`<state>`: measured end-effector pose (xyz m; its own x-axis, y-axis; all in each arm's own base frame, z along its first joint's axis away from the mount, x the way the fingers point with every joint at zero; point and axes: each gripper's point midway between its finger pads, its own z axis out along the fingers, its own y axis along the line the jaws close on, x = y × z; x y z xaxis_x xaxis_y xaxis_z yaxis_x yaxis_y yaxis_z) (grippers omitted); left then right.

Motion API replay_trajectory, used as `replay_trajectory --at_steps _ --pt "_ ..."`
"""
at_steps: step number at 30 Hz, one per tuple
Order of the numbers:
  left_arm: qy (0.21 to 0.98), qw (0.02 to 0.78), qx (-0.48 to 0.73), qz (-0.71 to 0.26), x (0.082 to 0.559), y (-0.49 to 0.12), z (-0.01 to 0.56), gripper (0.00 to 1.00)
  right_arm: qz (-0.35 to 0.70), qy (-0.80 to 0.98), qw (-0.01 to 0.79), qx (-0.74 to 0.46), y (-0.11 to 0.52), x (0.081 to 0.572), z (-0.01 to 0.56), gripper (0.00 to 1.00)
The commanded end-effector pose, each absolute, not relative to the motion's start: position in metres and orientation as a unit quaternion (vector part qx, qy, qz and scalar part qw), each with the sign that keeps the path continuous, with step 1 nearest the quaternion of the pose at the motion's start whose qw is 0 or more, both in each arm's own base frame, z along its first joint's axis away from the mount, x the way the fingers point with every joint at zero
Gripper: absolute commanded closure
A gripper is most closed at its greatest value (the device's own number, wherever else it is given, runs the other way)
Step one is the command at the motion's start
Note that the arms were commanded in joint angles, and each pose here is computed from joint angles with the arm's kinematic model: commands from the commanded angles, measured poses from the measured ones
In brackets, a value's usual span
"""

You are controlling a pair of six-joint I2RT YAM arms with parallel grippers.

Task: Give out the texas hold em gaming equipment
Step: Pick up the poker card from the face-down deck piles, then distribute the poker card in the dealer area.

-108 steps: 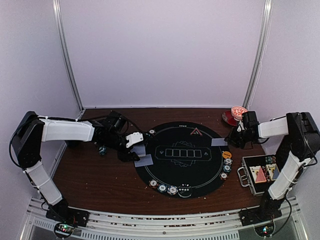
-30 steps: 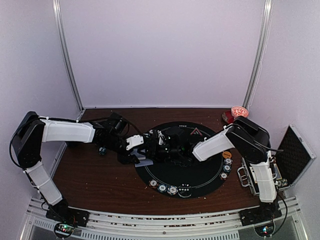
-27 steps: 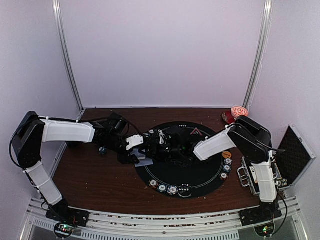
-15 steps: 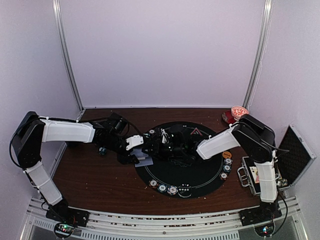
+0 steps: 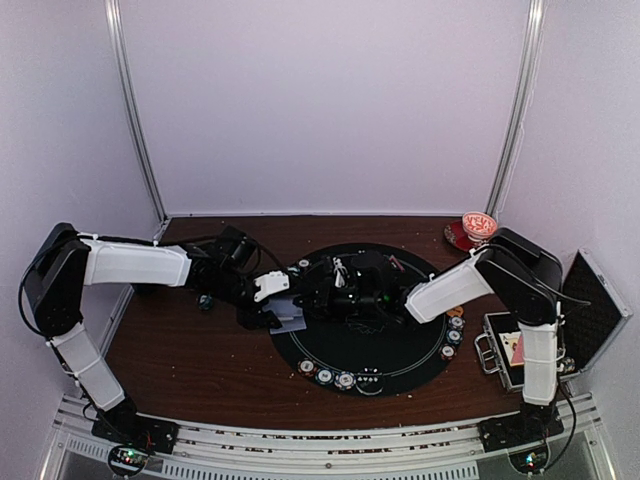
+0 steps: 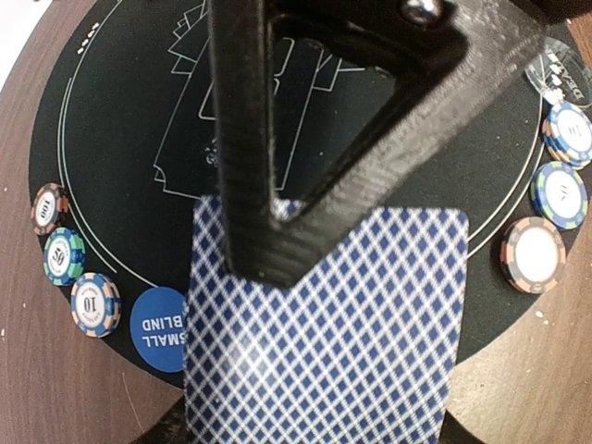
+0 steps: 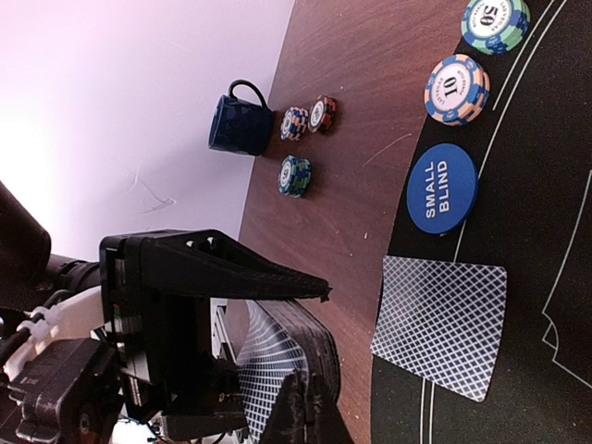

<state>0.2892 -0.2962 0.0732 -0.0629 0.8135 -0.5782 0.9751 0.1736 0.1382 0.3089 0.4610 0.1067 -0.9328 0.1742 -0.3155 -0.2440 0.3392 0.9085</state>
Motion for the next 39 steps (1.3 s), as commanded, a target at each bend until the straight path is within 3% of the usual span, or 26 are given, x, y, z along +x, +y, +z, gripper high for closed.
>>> replay_trajectory --at_steps 1,16,27,39 --pt "0.705 0.295 0.629 -0.145 0.294 -0.301 0.080 0.38 0.595 0.779 0.197 -0.015 0.450 0.308 0.131 1.00" --pt "0.706 0.294 0.627 -0.144 0.295 -0.301 0.079 0.38 0.595 0.739 0.293 0.114 0.348 0.286 0.152 1.00" --pt "0.707 0.294 0.627 -0.143 0.296 -0.300 0.078 0.38 0.500 0.724 0.391 0.270 0.241 0.234 0.118 1.00" --pt "0.707 0.294 0.627 -0.144 0.295 -0.301 0.078 0.38 0.425 0.723 0.422 0.345 0.188 0.190 0.086 1.00"
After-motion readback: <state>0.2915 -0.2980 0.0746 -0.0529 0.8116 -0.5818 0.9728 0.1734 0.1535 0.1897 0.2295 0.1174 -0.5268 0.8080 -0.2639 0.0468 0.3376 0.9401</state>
